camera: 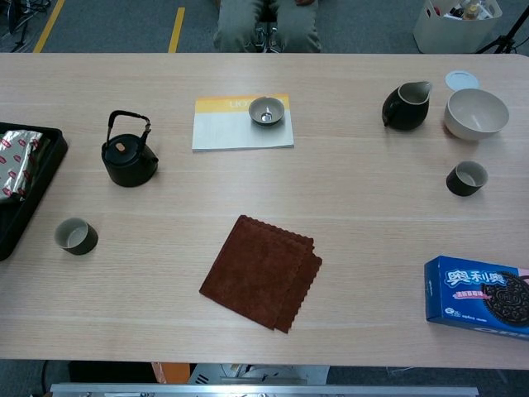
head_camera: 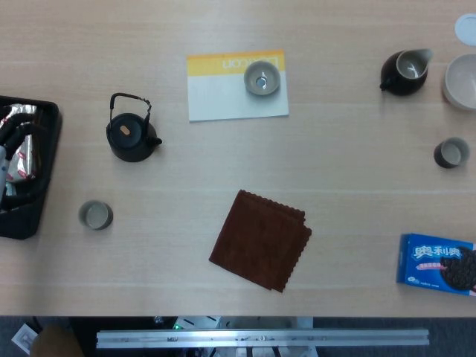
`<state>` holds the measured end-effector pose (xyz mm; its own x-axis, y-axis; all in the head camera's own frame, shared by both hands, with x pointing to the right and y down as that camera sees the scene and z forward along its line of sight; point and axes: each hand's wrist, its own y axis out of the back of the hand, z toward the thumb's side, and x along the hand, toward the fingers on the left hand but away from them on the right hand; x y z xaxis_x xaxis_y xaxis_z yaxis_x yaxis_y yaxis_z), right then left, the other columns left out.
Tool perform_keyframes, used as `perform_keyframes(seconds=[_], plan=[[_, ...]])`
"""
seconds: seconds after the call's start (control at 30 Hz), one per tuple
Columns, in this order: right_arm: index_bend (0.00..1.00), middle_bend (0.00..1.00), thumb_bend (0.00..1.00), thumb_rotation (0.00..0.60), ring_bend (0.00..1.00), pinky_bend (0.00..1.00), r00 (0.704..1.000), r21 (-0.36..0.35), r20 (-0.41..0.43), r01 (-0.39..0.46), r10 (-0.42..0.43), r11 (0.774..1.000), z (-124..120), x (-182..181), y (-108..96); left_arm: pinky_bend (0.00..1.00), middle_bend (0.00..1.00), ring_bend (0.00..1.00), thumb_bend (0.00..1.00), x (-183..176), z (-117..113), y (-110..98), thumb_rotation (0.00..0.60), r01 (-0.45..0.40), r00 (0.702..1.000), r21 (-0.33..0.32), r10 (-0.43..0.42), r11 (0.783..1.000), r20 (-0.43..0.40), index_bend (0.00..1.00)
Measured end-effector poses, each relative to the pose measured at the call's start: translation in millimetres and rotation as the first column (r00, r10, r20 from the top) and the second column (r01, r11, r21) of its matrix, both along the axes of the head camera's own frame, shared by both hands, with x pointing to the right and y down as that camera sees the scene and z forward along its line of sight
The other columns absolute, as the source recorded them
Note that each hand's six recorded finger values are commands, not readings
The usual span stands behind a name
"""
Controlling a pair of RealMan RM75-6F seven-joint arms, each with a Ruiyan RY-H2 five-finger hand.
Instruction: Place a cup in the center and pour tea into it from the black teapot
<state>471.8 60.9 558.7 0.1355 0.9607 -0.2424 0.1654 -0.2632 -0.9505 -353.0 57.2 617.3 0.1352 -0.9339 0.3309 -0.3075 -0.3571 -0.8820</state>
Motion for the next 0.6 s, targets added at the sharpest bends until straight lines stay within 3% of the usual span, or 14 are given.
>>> perform_keyframes(seconds=[0.13, 0.33, 0.47, 0.6], plan=[[0.18, 0.12, 0.26, 0.6, 0.01, 0.02, 1.0, -0.007, 0.001, 0.024, -0.024, 1.0, 0.8, -11.9, -4.4, 0.05, 0.21, 0.1, 0.22, 13.6, 4.6, -18.0, 0.318, -0.044, 0.999, -0.003, 0.044, 0.999, -0.024, 0.27], [0.18, 0.12, 0.26, 0.6, 0.01, 0.02, 0.999, -0.024, -0.002, 0.053, -0.053, 0.998, 2.4, -23.6, -5.5, 0.05, 0.29, 0.16, 0.16, 36.1, 15.6, -41.1, 0.112, -0.106, 0.992, -0.041, 0.103, 0.994, -0.069, 0.27], [0.18, 0.12, 0.26, 0.6, 0.01, 0.02, 0.998, -0.033, -0.002, 0.067, -0.067, 0.997, 3.6, -26.8, -3.1, 0.05, 0.3, 0.17, 0.14, 50.3, 28.3, -52.6, 0.01, -0.14, 0.987, -0.086, 0.132, 0.986, -0.092, 0.29], [0.18, 0.12, 0.26, 0.6, 0.01, 0.02, 0.997, -0.053, 0.0, 0.083, -0.084, 0.995, 7.2, -29.8, 0.1, 0.02, 0.29, 0.17, 0.13, 64.0, 43.8, -61.6, 0.0, -0.161, 0.983, -0.132, 0.147, 0.978, -0.109, 0.29]])
